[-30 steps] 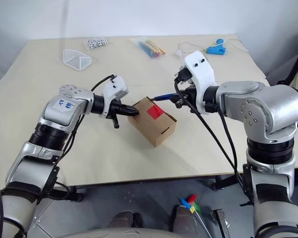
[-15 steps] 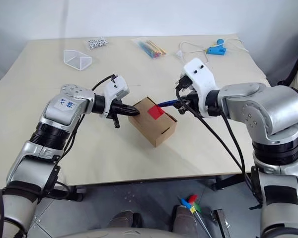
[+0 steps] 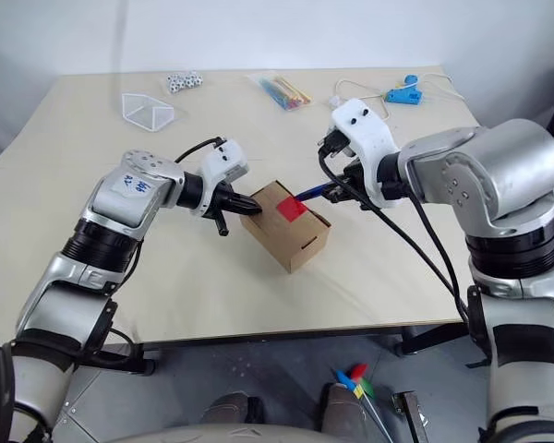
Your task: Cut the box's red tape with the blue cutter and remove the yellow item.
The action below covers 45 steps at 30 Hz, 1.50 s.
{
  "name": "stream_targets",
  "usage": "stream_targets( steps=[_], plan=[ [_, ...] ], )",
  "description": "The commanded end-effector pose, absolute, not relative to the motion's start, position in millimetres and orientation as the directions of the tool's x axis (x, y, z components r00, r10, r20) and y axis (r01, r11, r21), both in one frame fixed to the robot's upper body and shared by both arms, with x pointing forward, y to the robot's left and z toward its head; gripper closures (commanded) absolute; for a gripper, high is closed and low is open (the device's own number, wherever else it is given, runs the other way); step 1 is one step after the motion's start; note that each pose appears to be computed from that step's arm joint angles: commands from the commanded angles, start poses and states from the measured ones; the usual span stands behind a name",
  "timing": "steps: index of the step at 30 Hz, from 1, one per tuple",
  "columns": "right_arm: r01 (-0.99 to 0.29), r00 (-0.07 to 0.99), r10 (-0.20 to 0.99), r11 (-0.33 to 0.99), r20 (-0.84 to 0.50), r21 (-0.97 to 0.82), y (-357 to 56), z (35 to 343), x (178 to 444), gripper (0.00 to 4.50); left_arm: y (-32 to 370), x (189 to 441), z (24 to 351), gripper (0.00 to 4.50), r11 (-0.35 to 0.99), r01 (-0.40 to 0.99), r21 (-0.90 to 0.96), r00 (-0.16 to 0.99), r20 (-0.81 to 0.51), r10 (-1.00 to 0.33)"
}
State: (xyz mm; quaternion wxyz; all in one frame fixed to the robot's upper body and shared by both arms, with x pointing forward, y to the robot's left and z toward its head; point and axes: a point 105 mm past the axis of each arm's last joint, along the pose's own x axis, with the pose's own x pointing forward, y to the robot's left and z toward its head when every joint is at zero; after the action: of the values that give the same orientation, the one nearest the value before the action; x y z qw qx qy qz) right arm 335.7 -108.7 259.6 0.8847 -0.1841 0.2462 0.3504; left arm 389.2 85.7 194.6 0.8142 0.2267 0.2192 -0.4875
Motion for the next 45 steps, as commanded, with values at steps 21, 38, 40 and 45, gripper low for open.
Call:
stream_targets(
  steps=[21, 38, 40, 45],
  plan=[
    [-0.802, 0.490, 0.536, 0.586, -0.687, -0.115, -134, 265, 302, 4.36, 102, 402, 157, 4.50, 0.526, 0.833, 0.170, 0.486, -0.678, -0.551],
    [-0.502, 0.851, 0.439, 0.842, -0.289, -0.197, -233, 322, 292, 4.36, 99, 407, 153, 4.50, 0.517, 0.838, 0.173, 0.483, -0.676, -0.557],
    [-0.437, 0.891, 0.384, 0.871, -0.242, -0.225, -247, 301, 292, 4.36, 97, 407, 153, 4.50, 0.510, 0.843, 0.172, 0.478, -0.674, -0.563],
    [-0.313, 0.946, 0.276, 0.913, -0.171, -0.260, -267, 238, 292, 4.36, 93, 406, 151, 4.50, 0.498, 0.851, 0.170, 0.468, -0.675, -0.570]
  ],
)
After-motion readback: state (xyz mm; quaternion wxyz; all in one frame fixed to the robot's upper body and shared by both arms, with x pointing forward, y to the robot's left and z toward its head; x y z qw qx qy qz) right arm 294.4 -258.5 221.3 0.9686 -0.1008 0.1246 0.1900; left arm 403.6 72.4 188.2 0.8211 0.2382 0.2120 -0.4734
